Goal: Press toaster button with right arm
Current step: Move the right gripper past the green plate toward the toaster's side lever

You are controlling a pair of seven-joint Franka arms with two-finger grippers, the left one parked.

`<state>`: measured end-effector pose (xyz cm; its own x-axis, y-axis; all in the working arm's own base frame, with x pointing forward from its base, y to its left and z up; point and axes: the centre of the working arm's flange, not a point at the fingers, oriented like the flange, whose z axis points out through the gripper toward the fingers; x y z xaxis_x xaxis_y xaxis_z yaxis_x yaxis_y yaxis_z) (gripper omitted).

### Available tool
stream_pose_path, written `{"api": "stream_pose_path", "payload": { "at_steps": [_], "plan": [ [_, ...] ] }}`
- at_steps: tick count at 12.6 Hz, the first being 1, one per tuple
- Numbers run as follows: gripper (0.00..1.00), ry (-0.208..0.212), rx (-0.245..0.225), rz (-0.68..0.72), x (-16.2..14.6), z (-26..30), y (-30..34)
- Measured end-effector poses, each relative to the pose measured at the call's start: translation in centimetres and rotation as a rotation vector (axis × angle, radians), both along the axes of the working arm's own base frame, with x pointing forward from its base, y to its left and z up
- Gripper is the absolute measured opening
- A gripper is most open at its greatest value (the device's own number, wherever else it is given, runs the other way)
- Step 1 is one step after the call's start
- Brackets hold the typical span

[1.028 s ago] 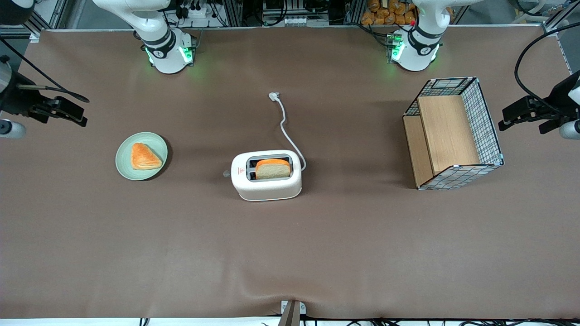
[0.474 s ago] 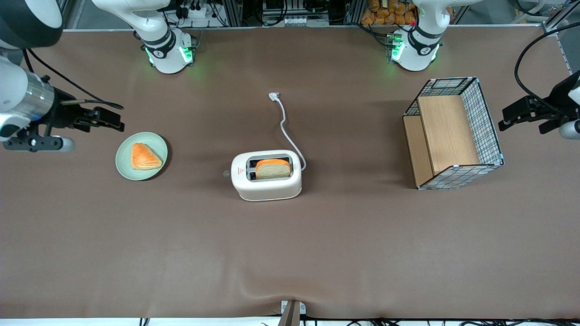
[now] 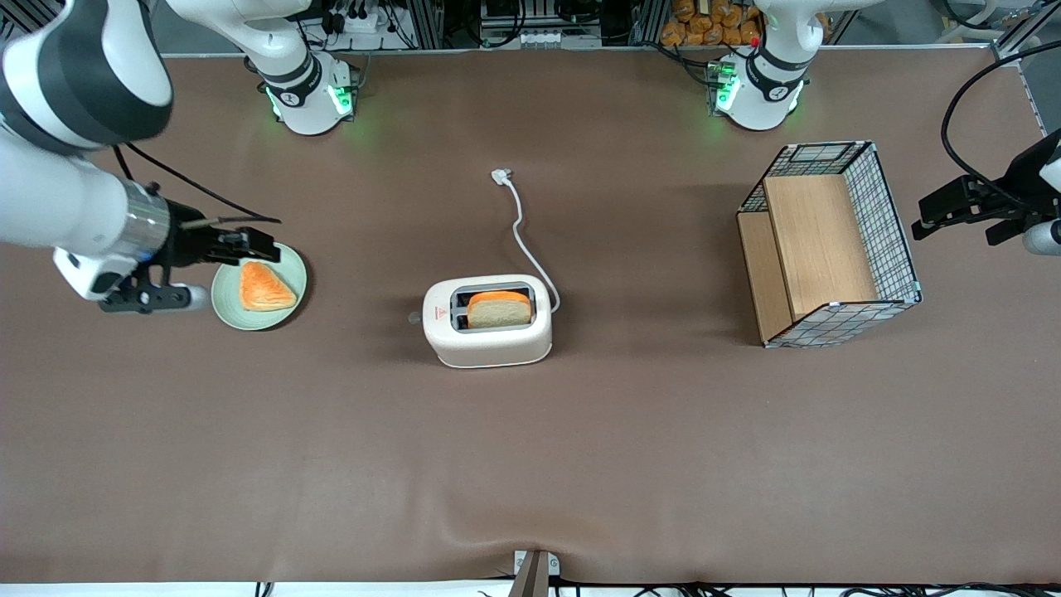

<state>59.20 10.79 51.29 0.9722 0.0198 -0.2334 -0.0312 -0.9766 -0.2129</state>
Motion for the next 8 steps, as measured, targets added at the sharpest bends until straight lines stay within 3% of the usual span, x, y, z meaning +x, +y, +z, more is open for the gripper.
{"api": "stream_pose_path", "payload": {
  "at_steps": [1,4,6,8],
  "plan": [
    [0.62,0.016,0.003,0.001,0.4,-1.2,0.3],
    [0.24,0.033,0.017,0.019,1.3,-4.3,2.6],
    [0.01,0.077,0.082,0.009,1.7,-6.8,4.3],
    [0.01,0.131,0.142,-0.030,2.5,-10.2,4.6]
  ]
}}
